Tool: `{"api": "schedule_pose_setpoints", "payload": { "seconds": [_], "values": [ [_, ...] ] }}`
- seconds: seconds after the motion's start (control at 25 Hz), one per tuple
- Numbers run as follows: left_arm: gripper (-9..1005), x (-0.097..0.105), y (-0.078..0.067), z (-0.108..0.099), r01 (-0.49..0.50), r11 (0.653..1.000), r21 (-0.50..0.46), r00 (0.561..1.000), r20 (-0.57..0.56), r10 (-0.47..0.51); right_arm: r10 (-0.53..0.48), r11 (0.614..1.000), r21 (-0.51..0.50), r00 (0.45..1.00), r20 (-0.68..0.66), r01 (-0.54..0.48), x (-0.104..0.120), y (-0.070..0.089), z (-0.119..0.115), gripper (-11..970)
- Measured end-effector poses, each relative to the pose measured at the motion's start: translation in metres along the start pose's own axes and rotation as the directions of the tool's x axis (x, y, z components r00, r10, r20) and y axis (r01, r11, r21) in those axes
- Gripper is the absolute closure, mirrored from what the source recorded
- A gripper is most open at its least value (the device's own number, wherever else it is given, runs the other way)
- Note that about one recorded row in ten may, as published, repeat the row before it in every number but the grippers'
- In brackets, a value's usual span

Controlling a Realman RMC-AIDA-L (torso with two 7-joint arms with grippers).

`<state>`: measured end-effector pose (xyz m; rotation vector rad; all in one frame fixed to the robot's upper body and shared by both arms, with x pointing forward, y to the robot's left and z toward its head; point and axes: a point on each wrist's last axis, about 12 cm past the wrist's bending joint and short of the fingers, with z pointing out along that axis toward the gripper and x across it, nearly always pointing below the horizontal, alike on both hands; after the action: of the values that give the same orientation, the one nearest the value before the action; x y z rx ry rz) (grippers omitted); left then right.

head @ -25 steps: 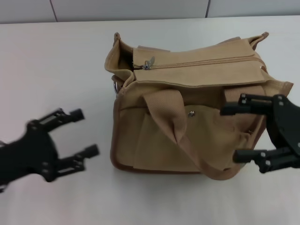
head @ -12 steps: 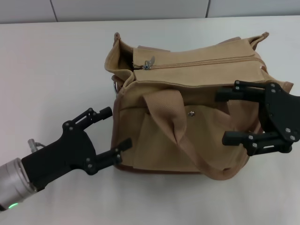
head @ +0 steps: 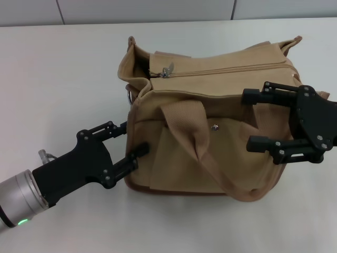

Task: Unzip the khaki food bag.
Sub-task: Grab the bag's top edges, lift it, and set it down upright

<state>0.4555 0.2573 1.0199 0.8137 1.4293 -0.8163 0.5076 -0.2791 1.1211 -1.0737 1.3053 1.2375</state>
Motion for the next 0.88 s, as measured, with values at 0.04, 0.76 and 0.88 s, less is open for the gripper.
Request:
{"api": "schedule_pose_setpoints", "payload": {
  "seconds": [0.04, 0.76, 0.88],
  "values": [
    [288, -0.0001, -0.0001, 0.0001, 0.002, 1.000, 0.001, 1.000, 0.001, -0.002, 0.000, 1.000, 0.000, 1.000, 0.000, 0.000, 0.0000, 0.0000, 0.0000, 120],
    [939, -0.0025, -0.0041, 0.0001, -0.050, 0.998, 0.032, 0.998, 0.025, 0.049, 0.008, 1.000, 0.009, 1.000, 0.005, -0.008, 0.0024, 0.0034, -0.0039, 120],
    [939, -0.0030, -0.0043, -0.0003, -0.051, 0.998, 0.035, 0.998, 0.029, 0.050, 0.009, 1.000, 0.015, 1.000, 0.010, -0.009, 0.0027, 0.0044, -0.0055, 120]
  ]
}}
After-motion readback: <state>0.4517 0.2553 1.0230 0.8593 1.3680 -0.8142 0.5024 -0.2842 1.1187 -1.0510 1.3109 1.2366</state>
